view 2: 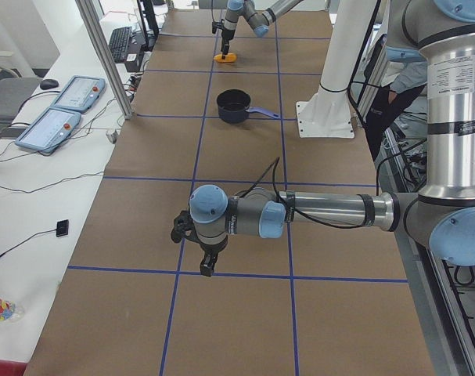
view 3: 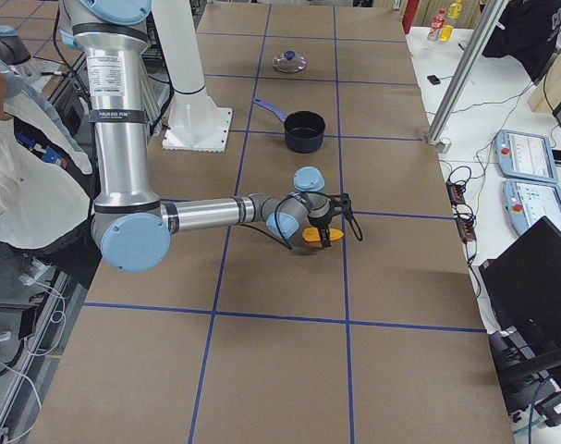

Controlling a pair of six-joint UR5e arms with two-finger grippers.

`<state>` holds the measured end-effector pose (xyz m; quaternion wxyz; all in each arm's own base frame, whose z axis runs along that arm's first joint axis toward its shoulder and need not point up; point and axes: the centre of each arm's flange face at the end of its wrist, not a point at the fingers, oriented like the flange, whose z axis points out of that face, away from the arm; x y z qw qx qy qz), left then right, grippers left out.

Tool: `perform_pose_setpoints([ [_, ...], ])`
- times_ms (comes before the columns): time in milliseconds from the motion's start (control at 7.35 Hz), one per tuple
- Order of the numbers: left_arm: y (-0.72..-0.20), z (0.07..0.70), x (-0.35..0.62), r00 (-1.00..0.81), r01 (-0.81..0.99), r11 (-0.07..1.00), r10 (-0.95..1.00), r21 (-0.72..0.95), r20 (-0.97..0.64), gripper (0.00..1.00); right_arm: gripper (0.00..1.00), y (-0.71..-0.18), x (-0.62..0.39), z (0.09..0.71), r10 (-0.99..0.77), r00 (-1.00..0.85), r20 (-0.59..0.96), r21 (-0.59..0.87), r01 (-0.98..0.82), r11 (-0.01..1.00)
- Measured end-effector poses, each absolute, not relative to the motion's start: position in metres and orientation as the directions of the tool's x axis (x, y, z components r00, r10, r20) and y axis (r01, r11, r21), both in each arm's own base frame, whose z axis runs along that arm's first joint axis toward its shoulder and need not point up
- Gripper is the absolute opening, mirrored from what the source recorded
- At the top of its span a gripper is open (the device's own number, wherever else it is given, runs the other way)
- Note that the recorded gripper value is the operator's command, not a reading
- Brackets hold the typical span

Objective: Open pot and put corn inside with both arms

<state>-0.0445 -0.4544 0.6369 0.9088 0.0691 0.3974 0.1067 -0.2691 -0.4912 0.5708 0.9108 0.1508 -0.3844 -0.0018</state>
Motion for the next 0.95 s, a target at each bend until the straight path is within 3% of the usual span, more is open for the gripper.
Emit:
perform_pose_setpoints([
  [136, -0.455, 0.636, -0.044, 0.661, -0.139, 0.967, 0.250, 0.212, -0.707, 0.98, 0.31, -0.489, -0.275, 0.570, -0.121, 0.701, 0.703, 0.273, -0.109, 0.956],
  [272, -0.455, 0.636, -0.044, 0.661, -0.140, 0.967, 0.251, 0.213, -0.707, 0.98, 0.00, -0.488, -0.279, 0.567, -0.125, 0.698, 0.705, 0.275, -0.106, 0.956],
  [680, -0.456, 0.635, -0.044, 0.661, -0.140, 0.966, 0.255, 0.218, -0.706, 0.98, 0.00, -0.493, -0.285, 0.536, -0.156, 0.671, 0.725, 0.306, -0.111, 0.945],
  [952, -0.456, 0.633, -0.044, 0.660, -0.140, 0.965, 0.258, 0.221, -0.706, 0.98, 0.00, -0.511, -0.301, 0.456, -0.173, 0.646, 0.744, 0.329, -0.128, 0.936],
])
